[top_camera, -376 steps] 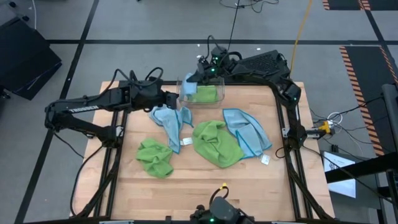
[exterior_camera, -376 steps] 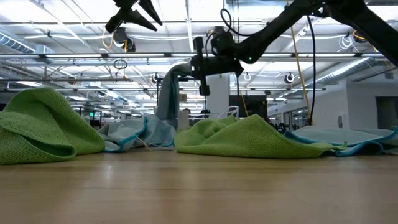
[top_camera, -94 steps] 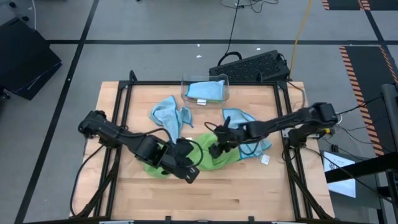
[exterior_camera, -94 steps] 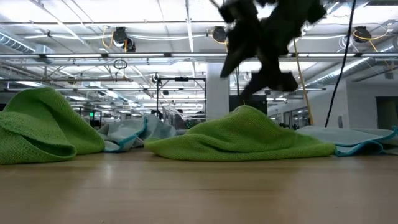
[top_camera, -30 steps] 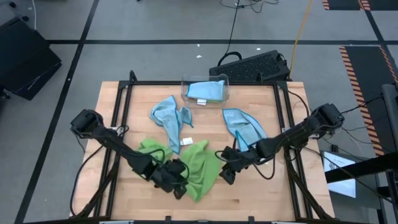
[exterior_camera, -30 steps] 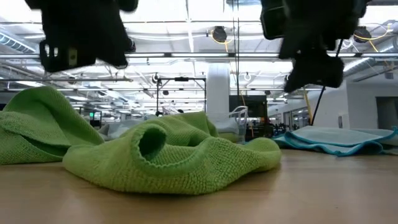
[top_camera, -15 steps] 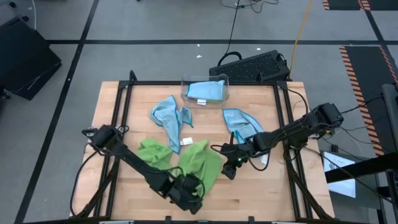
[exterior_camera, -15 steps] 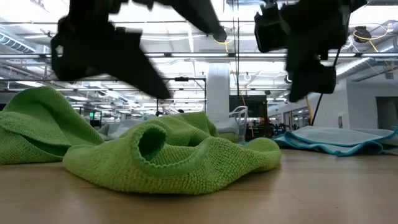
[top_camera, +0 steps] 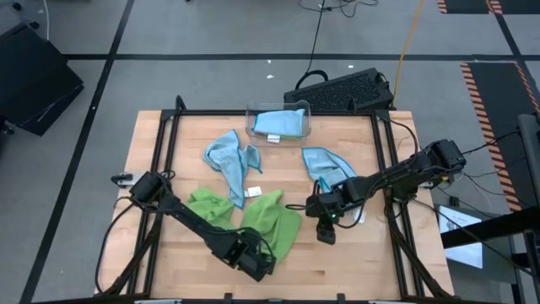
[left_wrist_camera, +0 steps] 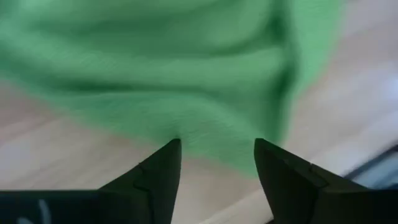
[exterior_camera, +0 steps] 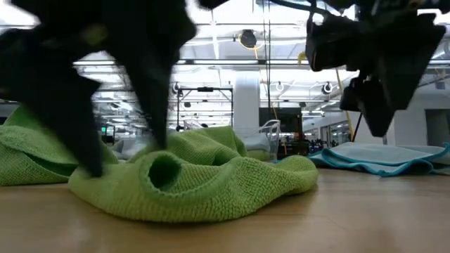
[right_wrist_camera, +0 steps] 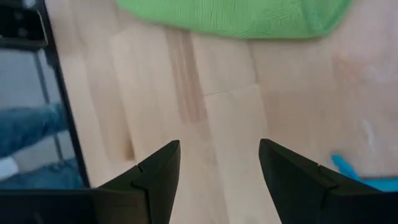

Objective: Fold microfiber towels
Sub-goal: Fold the right green microfiber cloth

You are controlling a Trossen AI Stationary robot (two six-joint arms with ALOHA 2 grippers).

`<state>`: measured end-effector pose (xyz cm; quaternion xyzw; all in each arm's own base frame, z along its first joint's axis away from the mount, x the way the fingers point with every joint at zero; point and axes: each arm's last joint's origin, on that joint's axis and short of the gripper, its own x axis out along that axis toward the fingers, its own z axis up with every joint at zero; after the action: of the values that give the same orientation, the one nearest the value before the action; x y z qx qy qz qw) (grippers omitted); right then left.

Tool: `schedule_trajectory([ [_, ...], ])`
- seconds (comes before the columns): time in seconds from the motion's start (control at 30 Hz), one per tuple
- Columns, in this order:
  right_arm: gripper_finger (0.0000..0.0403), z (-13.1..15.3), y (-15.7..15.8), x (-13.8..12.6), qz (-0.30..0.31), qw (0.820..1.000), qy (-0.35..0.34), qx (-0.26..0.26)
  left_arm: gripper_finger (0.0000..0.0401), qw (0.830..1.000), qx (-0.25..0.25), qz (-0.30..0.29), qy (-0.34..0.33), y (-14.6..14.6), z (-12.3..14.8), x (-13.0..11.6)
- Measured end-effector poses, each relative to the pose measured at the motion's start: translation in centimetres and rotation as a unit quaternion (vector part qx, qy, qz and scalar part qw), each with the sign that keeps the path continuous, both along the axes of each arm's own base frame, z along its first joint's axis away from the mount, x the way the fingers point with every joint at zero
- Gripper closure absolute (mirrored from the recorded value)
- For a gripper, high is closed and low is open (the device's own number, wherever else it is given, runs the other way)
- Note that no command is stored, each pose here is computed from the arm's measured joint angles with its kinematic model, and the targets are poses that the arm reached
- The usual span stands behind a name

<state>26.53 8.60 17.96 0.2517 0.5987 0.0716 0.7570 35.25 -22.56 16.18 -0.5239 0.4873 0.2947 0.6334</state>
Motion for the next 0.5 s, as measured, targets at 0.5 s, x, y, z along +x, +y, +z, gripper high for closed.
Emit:
schedule_trajectory([
  [0.5,0.0192,0.8,-0.5,-2.0,0.093,0.995,0.015,-0.029,0.0177,0.996,-0.052,0.051,-0.045,-0.8,0.7,1.0],
])
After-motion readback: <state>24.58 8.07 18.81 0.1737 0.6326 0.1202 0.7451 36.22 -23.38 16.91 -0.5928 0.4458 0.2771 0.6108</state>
